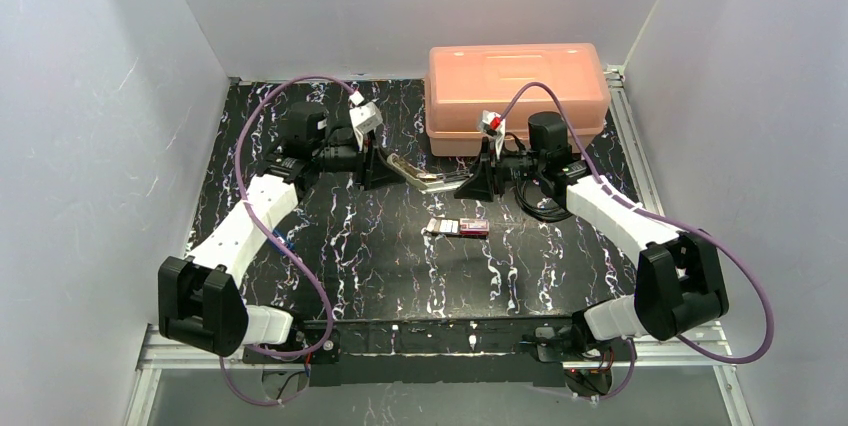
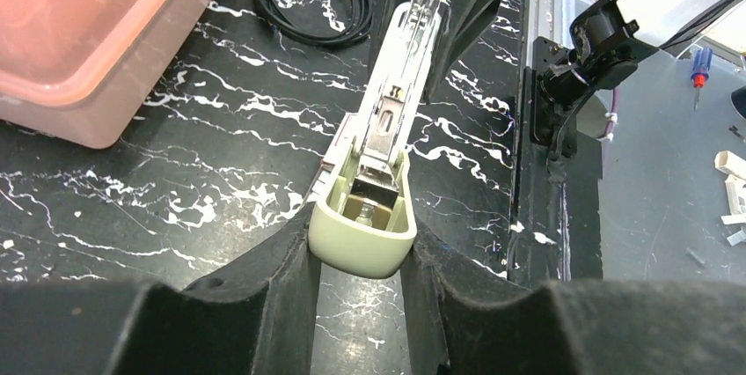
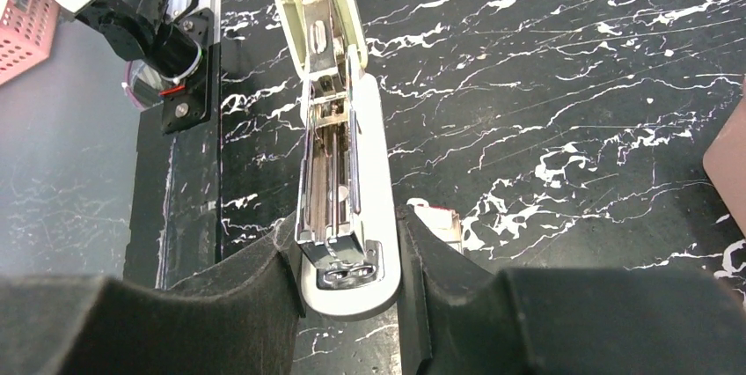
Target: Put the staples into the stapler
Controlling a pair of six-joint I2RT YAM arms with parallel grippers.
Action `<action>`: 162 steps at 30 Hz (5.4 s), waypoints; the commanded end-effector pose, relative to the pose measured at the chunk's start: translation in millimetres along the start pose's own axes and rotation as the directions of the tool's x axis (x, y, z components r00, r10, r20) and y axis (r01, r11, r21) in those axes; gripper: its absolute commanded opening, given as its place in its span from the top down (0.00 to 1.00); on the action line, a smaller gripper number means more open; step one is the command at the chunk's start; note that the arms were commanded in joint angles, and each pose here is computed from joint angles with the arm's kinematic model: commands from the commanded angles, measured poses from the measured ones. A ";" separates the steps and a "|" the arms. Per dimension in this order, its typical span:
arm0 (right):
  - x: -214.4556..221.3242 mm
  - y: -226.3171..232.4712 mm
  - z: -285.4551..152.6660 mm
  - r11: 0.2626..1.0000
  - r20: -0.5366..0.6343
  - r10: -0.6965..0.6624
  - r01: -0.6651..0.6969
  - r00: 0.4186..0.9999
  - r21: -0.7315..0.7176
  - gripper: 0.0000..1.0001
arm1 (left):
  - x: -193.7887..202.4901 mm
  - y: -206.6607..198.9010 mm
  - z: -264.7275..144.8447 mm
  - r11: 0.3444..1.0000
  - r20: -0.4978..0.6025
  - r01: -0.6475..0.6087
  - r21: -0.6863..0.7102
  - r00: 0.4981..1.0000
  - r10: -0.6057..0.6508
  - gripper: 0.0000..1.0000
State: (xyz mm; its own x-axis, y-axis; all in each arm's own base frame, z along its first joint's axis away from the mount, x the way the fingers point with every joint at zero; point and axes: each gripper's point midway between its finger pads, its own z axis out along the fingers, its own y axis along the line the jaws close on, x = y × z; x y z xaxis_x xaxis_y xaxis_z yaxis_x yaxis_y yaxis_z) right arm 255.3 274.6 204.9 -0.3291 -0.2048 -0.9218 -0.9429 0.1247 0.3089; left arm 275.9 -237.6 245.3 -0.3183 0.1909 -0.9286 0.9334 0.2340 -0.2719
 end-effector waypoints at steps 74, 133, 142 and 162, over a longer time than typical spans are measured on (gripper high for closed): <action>109.9 -103.9 111.6 0.956 -0.360 -0.235 0.282 0.903 0.083 0.71 | -17.8 71.5 -99.6 0.817 -0.012 -0.042 -0.575 0.999 0.043 0.20; 148.8 -119.9 104.4 0.982 -0.446 -0.110 0.165 0.888 0.087 0.48 | 18.5 68.1 -99.5 0.825 -0.108 -0.096 -0.558 0.993 0.043 0.20; 95.5 -123.1 90.2 0.965 -0.374 -0.120 0.196 0.920 0.173 0.34 | 79.7 97.5 -142.8 0.691 -0.311 -0.053 -0.721 0.916 -0.255 0.16; 60.0 -72.3 47.8 0.962 -0.364 -0.092 0.176 0.927 0.207 0.26 | 193.6 138.4 -285.4 0.220 -0.037 0.185 -0.958 0.679 -0.733 0.01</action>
State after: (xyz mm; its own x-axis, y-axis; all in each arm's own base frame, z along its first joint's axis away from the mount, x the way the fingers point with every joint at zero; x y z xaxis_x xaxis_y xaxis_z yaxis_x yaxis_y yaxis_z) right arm 318.4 306.6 113.1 -0.2193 -0.5470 -0.8079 -0.9568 0.2826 0.0684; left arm 293.2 94.4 89.8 -0.9107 0.0174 -0.4127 0.0133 0.9998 0.0129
